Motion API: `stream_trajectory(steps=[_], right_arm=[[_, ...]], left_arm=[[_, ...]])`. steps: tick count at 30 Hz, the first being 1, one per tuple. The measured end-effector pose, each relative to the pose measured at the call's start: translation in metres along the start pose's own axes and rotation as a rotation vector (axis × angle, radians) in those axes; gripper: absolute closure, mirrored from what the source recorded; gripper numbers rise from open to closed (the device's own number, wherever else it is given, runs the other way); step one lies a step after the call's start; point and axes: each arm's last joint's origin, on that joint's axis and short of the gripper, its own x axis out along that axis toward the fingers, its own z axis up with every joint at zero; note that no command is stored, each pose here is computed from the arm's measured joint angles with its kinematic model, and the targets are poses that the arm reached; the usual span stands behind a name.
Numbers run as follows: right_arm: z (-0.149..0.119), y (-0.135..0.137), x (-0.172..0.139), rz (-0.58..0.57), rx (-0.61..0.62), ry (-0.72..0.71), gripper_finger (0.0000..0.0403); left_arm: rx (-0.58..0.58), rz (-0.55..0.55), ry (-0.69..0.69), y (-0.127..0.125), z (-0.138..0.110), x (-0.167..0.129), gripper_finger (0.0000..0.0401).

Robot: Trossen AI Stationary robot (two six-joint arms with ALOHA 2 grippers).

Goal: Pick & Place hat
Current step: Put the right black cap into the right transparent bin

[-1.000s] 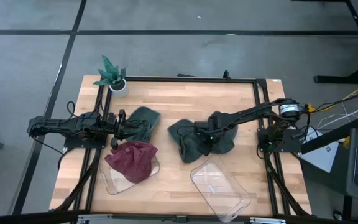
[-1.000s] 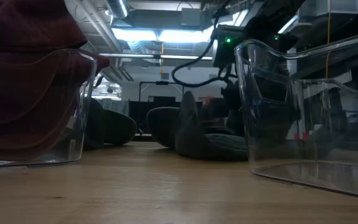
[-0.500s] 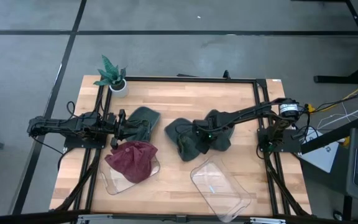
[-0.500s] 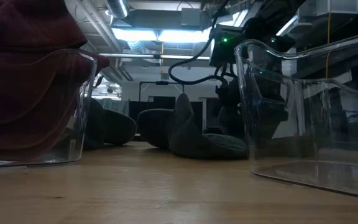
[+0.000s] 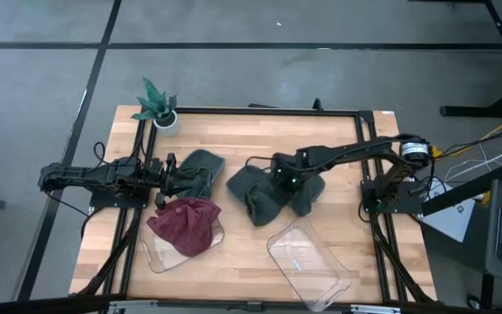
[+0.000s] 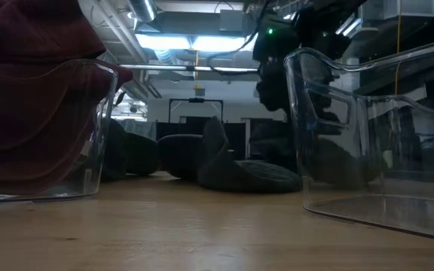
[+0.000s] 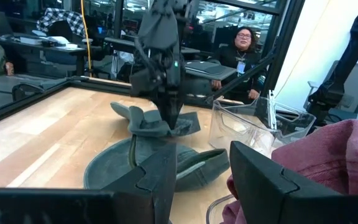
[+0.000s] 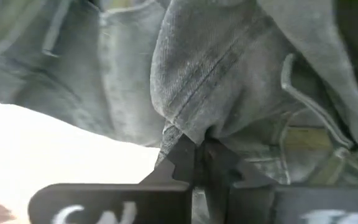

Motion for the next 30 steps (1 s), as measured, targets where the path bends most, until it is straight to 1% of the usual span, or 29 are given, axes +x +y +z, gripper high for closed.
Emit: stream_trajectory(steps=[2,7,11,17,20,23,30], right_arm=[[0.0,0.001,-0.007,0.024,0.016,-0.011,0.0389],[0.0,0.001,-0.024,0.073,0.065,-0.034,0.0375],[-0.002,0.004,-0.041,0.114,0.081,-0.08,0.039],[-0.009,0.007,-0.072,0.191,0.093,-0.145,0.0386],[-0.012,0.007,-0.09,0.23,0.087,-0.2,0.0385],[-0.015,0.008,-0.109,0.289,0.07,-0.275,0.039],[-0.028,0.01,-0.152,0.416,0.033,-0.424,0.0387]], left_arm=[[0.0,0.0,0.0,0.0,0.0,0.0,0.0257],[0.0,0.0,0.0,0.0,0.0,0.0,0.0257],[0.0,0.0,0.0,0.0,0.0,0.0,0.0258],[0.0,0.0,0.0,0.0,0.0,0.0,0.0257],[0.0,0.0,0.0,0.0,0.0,0.0,0.0258],[0.0,0.0,0.0,0.0,0.0,0.0,0.0257],[0.0,0.0,0.001,0.0,0.0,0.0,0.0258]])
